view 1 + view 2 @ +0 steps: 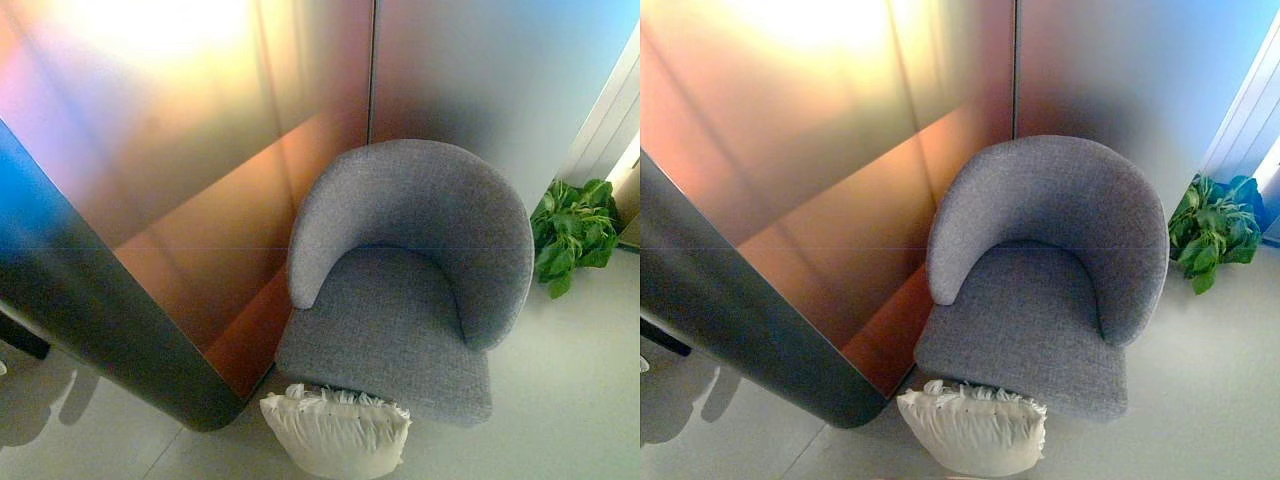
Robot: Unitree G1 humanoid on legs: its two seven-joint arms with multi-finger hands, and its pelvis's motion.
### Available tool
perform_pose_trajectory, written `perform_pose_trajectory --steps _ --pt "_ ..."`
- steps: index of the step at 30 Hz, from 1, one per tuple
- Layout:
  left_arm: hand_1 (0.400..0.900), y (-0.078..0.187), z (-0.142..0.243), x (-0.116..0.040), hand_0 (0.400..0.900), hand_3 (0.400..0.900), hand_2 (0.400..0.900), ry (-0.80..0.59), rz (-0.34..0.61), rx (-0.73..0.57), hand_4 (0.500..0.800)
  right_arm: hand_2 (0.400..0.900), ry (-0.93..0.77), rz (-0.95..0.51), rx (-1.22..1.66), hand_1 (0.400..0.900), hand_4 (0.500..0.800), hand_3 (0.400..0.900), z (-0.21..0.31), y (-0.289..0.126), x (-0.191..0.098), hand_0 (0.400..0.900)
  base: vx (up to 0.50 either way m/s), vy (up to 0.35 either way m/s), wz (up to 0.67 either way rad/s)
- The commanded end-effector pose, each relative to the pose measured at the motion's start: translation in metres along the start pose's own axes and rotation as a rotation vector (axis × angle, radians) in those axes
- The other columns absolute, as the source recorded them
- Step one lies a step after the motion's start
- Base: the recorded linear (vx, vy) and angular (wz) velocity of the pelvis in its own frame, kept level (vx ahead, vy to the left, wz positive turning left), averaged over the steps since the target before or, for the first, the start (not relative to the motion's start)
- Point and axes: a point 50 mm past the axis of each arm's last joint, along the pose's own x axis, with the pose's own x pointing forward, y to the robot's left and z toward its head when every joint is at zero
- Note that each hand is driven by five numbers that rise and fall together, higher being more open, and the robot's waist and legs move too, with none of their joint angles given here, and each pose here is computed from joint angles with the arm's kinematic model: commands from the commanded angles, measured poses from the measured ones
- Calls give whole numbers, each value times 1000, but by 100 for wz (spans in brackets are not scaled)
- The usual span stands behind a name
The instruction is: Pick up the pillow and put it on the sofa.
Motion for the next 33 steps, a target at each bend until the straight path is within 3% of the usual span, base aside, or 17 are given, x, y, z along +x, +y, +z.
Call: perform_pose_trajectory --steps 1,8,14,24,29,33 --pt "900 13 5 -1 900 900 900 22 73 -7 800 900 -35 37 -58 900 800 900 21 17 2 900 0 0 0" --pt "900 14 5 -2 900 900 900 17 75 -1 800 900 -30 35 -55 900 800 900 21 15 2 900 4 1 0" --pt "900 22 6 -3 900 900 900 26 143 77 800 900 -22 33 -66 900 800 900 20 9 1 900 25 3 -2" --pt "900 51 25 -12 900 900 900 47 368 202 800 900 -20 4 -118 900 800 900 23 -9 -3 900 32 39 -7" --pt "900 64 60 -22 900 900 900 -6 531 252 800 900 -87 -32 -128 900 800 900 51 -18 -8 900 -123 91 -6" --pt "900 76 91 -33 900 900 900 -74 596 219 800 900 -157 -48 -121 900 800 900 72 -25 -13 900 -213 64 -6"
